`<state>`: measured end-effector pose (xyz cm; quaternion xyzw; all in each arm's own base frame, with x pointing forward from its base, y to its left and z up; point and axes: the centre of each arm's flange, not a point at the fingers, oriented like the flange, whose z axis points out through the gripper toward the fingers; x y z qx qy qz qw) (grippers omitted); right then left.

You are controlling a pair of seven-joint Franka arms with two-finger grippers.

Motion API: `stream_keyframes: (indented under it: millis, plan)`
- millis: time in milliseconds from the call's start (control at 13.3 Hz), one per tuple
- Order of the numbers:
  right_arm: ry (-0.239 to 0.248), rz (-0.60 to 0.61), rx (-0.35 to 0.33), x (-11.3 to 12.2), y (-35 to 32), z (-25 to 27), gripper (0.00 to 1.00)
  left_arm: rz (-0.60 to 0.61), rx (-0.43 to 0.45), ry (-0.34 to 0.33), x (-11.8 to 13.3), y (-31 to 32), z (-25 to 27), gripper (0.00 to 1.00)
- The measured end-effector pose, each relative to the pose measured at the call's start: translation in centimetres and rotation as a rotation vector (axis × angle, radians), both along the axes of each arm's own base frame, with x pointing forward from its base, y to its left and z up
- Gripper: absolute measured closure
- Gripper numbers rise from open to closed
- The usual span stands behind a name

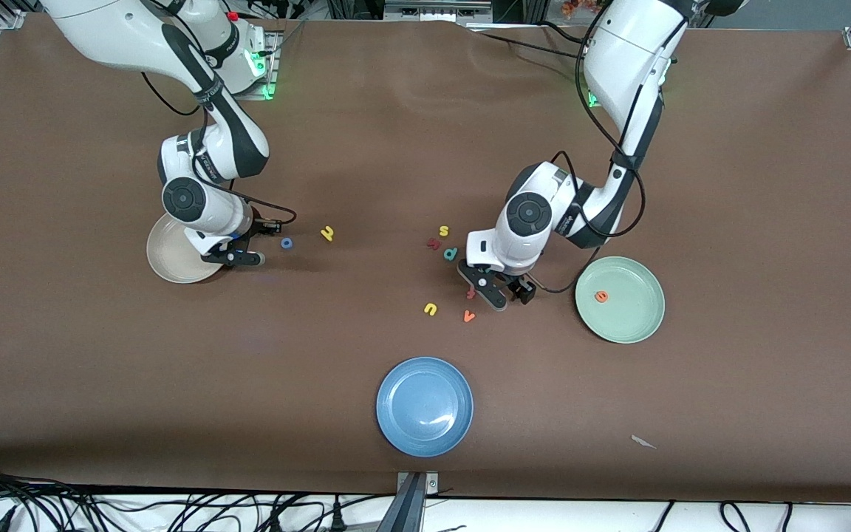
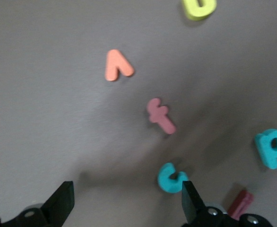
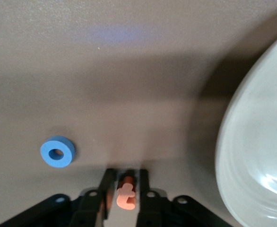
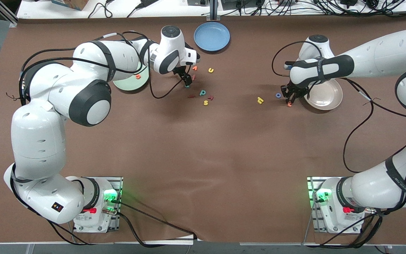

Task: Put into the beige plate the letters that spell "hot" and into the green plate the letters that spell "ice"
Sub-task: 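Grasp the orange t with the right gripper while the left gripper grasps the teal c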

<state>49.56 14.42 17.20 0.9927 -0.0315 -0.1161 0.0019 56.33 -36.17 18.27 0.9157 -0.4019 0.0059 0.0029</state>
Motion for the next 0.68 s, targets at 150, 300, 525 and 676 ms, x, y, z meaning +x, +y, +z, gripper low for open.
stream_keyframes:
  millis: [150,300,525,676]
  plan:
    - [-0.001,0.0,0.0,0.0,0.0,0.1,0.84,-0.022,-0.013,0.008,-0.9,-1.4,0.0,0.0]
    - [-0.001,0.001,0.0,0.0,0.0,0.1,0.85,-0.034,-0.016,0.013,-1.4,-2.1,-0.1,0.01]
    - [-0.001,0.001,0.0,0.0,0.0,0.1,0.85,-0.041,-0.011,0.022,-1.7,-2.2,-0.8,0.1]
    - [-0.002,0.001,0.0,0.0,0.0,0.1,0.85,-0.045,-0.009,0.024,-1.7,-2.2,-1.0,0.14]
